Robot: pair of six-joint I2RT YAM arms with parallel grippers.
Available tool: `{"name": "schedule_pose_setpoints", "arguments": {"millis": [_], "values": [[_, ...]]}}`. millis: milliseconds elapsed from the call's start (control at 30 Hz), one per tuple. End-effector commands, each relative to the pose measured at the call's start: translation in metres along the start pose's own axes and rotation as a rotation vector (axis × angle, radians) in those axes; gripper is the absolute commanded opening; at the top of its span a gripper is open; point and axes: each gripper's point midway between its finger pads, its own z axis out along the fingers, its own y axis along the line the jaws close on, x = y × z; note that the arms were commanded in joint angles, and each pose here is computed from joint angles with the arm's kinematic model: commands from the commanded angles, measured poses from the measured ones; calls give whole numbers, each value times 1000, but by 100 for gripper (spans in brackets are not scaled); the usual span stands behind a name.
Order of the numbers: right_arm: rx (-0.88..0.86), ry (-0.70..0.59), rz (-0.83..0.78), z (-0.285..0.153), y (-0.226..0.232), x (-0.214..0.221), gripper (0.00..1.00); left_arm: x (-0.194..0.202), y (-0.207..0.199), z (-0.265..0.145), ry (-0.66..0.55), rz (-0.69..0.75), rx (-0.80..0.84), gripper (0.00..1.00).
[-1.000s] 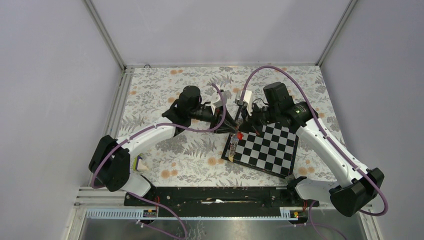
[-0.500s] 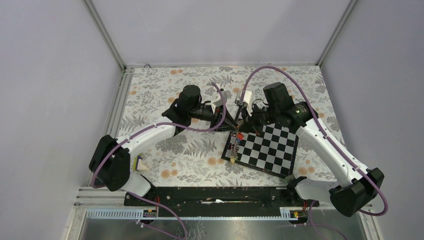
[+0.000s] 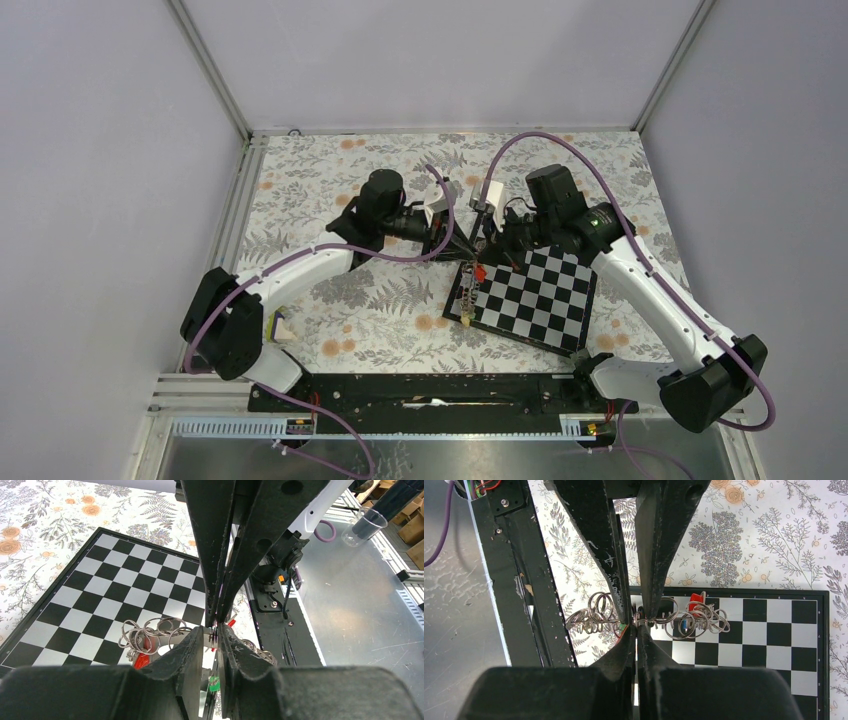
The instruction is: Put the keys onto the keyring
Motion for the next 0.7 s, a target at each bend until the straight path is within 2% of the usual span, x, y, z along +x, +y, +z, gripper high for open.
{"name": "schedule_pose_setpoints", "arguments": {"millis": [0, 133, 233, 367, 533, 667], "values": [[-9, -38, -36, -1, 2, -12, 0, -23, -3, 1, -36, 68, 14, 21], [-7, -36, -37, -1, 2, -11, 0, -23, -3, 1, -37, 68, 16, 14], [-5, -34, -38, -1, 1, -11, 0, -22, -4, 1, -37, 66, 23, 2], [3, -49, -46, -2, 1, -14, 1, -28, -12, 0, -57, 69, 50, 0], [29, -129, -91, -8, 3, -27, 21, -39, -30, -6, -123, 49, 116, 0], [27, -206, -134, -14, 9, -35, 30, -49, -43, -17, -222, 22, 153, 0]]}}
